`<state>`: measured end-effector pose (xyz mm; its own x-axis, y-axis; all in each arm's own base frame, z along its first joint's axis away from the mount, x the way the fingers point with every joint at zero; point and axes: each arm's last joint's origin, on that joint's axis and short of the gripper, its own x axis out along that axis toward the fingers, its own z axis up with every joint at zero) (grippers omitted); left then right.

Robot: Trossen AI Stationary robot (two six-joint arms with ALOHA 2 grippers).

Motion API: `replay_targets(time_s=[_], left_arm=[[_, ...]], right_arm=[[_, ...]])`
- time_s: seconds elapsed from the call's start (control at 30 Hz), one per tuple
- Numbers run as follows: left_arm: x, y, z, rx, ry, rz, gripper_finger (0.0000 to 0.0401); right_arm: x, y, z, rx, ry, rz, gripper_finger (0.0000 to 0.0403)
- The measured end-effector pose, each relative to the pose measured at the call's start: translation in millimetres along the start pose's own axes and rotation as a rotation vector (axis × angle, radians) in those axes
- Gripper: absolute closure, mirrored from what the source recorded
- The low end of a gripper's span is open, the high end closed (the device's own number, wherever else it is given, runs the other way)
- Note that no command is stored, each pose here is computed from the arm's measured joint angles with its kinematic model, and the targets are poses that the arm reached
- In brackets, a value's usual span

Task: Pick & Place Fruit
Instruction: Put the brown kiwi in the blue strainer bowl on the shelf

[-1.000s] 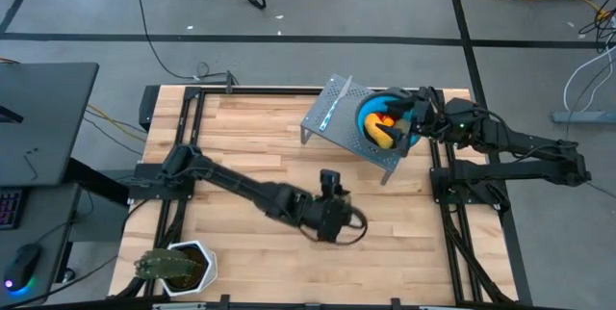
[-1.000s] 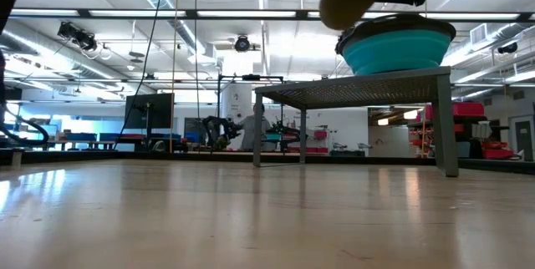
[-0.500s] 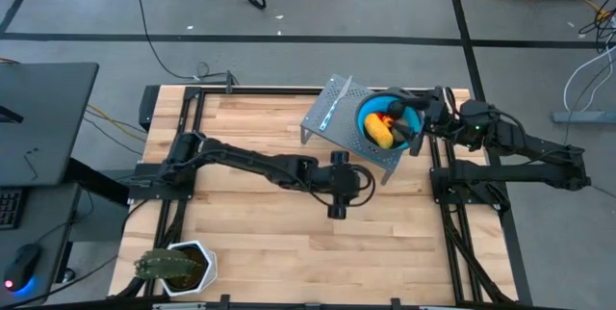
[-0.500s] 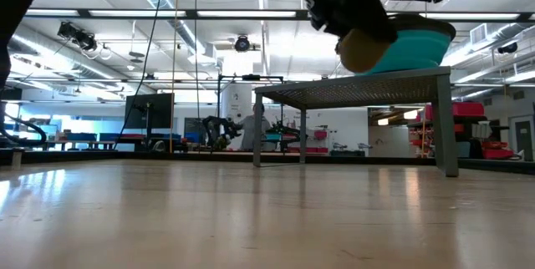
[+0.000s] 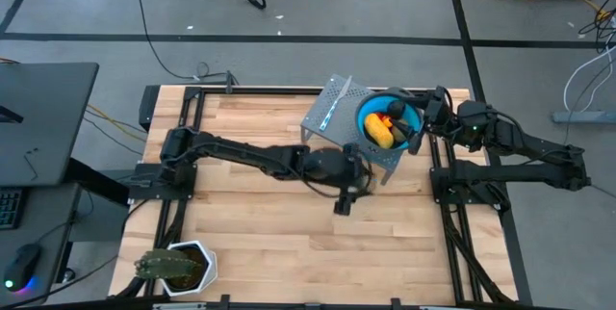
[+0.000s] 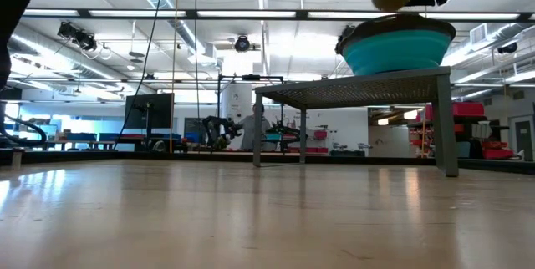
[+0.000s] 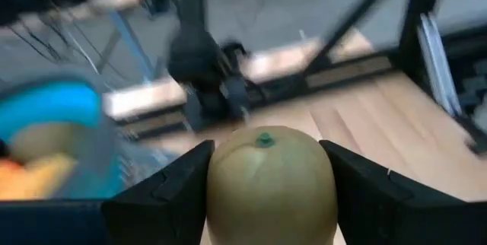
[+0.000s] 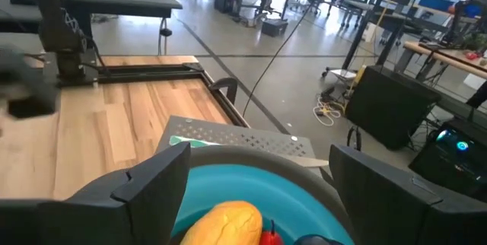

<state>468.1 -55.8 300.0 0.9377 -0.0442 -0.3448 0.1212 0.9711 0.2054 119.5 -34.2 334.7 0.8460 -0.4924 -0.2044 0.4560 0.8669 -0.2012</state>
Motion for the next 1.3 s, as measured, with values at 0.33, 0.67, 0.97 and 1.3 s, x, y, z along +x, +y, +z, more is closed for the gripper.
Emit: replay_targets(time_s=[0.33, 0.67, 0.97, 1.3], left_arm=[[-19, 36, 35, -0.005, -0.306, 0.056, 0.0157], [-27, 57, 41, -0.011, -0.379, 0.128, 0.0166], [-35, 61, 48, -0.045, -0.400, 0.223, 0.0165], [-44, 50, 42, -0.059, -0.210, 0.206, 0.0166]], right_arm=[[-1, 0, 0, -0.001, 0.001, 0.008, 0.0078], [-3, 4, 1, -0.009, -0.035, 0.163, 0.0078], [2, 13, 8, -0.046, -0.138, 0.434, 0.0078], [16, 19, 2, -0.048, -0.129, 0.431, 0.0078]])
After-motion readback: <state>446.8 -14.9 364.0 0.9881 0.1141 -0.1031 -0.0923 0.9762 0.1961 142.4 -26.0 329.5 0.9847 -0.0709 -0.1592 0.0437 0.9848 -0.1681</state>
